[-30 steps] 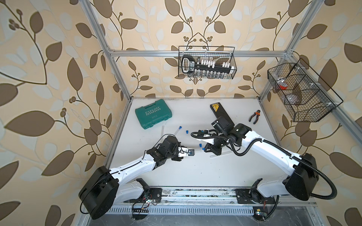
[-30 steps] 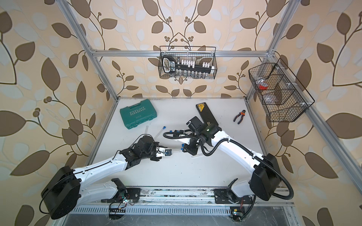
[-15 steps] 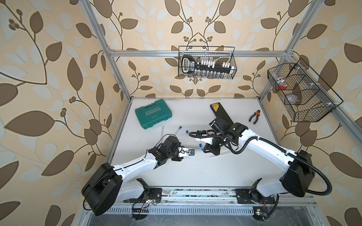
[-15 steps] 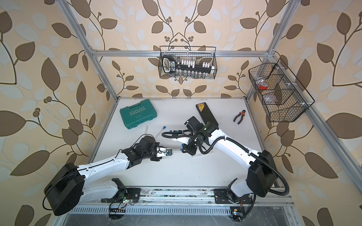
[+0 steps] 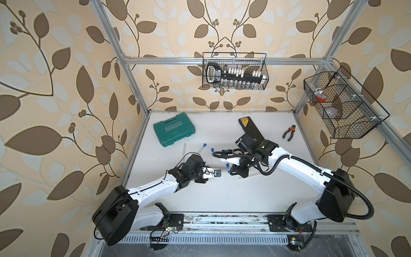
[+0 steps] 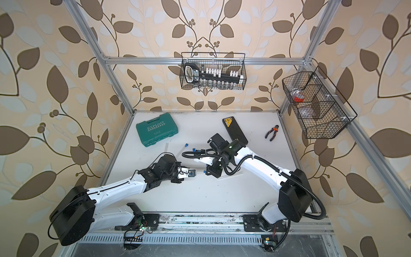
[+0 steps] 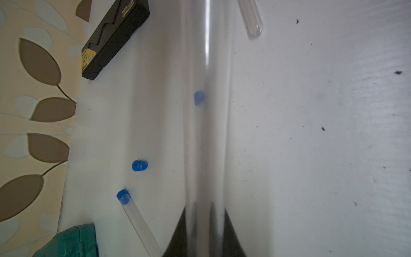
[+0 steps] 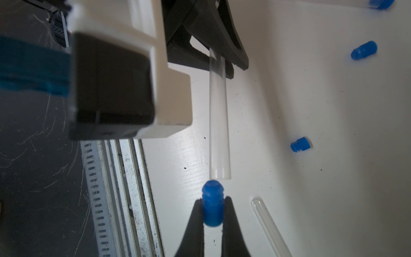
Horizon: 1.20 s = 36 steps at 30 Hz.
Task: Insert stoppers into test tubes
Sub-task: Insert the stopper into the test tube.
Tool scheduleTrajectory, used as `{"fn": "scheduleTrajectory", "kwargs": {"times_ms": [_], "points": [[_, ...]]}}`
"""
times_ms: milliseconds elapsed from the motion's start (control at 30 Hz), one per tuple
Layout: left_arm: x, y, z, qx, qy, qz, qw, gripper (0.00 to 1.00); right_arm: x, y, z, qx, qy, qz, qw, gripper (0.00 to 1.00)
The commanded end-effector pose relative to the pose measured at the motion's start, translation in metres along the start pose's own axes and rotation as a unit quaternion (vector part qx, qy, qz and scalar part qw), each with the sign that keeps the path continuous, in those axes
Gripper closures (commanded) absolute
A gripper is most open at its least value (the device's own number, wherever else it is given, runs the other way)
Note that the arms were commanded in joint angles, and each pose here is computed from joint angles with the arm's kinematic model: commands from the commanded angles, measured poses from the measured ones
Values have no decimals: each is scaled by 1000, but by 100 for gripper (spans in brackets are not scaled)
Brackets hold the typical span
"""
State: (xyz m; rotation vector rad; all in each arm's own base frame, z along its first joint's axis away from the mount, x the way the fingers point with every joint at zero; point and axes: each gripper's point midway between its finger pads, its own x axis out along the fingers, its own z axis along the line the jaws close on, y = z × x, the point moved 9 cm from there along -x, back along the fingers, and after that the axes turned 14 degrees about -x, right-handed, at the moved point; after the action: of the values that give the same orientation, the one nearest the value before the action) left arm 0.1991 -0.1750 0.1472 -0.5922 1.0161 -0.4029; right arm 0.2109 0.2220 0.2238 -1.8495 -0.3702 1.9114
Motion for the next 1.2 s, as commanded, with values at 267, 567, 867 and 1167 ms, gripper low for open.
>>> {"fn": "scheduleTrajectory", "kwargs": {"times_ms": [267,567,867,1167], "points": [[-11,-22,5,5,-4,-50,999,100,1,-6,-4,0,3,5,1000,100],[-13,-26,-1,34,-9,-61,998,100,9,-10,-4,-10,4,43,999,100],[-12,-26,-19,125,-28,-55,990,100,13,-39,-11,-19,24,60,998,100],[-16,-28,-31,177,-34,-70,981,100,11,-72,-18,-16,19,-8,1000,100]]}}
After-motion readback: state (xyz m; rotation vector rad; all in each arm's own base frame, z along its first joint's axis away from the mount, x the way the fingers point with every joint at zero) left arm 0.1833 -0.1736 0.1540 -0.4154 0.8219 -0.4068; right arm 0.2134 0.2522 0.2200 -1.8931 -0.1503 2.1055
